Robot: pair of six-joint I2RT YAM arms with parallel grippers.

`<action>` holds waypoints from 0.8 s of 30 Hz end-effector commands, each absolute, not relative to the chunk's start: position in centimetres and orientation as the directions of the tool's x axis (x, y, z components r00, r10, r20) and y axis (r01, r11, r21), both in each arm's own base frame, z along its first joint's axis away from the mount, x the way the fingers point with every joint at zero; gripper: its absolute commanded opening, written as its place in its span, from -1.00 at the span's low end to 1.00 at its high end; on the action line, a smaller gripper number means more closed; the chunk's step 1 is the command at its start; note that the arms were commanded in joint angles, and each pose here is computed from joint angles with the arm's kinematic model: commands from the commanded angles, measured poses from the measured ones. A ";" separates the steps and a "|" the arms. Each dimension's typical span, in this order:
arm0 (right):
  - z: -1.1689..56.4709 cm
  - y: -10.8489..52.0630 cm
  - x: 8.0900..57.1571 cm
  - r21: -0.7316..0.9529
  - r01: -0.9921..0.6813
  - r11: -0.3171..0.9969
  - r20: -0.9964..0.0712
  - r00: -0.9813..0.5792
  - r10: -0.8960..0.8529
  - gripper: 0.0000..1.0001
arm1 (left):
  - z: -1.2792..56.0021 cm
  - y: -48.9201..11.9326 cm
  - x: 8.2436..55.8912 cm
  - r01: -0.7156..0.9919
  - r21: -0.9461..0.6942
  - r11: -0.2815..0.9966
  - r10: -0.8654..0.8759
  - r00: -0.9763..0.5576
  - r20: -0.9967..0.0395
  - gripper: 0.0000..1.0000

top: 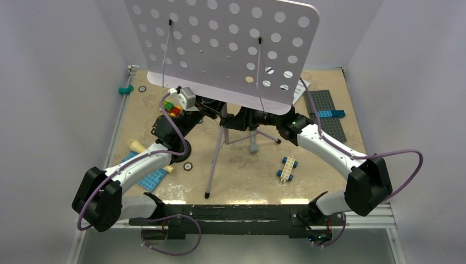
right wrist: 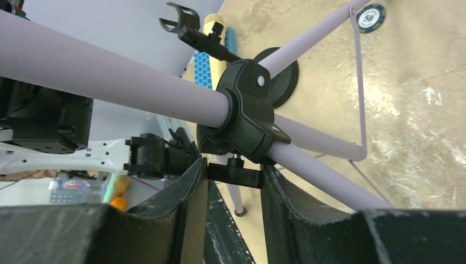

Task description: Pack up the instrument practice props

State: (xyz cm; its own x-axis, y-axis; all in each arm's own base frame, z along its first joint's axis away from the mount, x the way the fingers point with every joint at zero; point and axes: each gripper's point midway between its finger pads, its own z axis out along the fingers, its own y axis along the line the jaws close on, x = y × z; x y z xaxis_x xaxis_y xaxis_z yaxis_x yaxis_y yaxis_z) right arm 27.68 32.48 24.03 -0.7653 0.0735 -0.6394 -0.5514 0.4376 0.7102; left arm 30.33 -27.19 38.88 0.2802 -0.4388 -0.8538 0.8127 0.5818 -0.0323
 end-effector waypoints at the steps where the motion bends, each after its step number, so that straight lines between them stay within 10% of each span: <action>1: 25.5 30.9 29.5 0.600 -0.624 0.501 -0.760 -0.639 0.115 -0.93 | 35.5 -28.9 30.4 0.844 -0.080 0.531 -0.390 0.160 -0.907 -1.00; 4: 27.1 31.7 27.7 0.712 -0.595 0.372 -0.681 -0.714 0.162 -0.06 | 35.7 -28.8 30.4 0.842 -0.075 0.534 -0.391 0.167 -0.905 -1.00; 9: 28.6 32.9 26.5 0.802 -0.548 0.237 -0.589 -0.790 0.170 0.14 | 36.0 -28.6 30.3 0.839 -0.068 0.540 -0.386 0.175 -0.906 -1.00; 20: 28.5 34.1 26.1 0.852 -0.500 0.158 -0.516 -0.851 0.092 -0.43 | 35.2 -28.3 30.1 0.830 -0.058 0.555 -0.346 0.166 -0.923 -1.00; 24: 27.9 33.8 26.4 0.818 -0.536 0.209 -0.562 -0.822 0.090 -1.00 | 35.0 -28.2 30.2 0.826 -0.062 0.560 -0.338 0.160 -0.927 -1.00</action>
State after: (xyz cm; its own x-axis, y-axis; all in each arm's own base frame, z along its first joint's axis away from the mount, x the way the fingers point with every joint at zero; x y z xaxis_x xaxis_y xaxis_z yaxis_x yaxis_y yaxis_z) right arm 27.42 32.81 24.47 -0.8863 0.1373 -0.4422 -0.3921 0.2855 0.8745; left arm 30.19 -27.07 38.80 0.2751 -0.4108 -0.8692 0.8042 0.5938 -0.0261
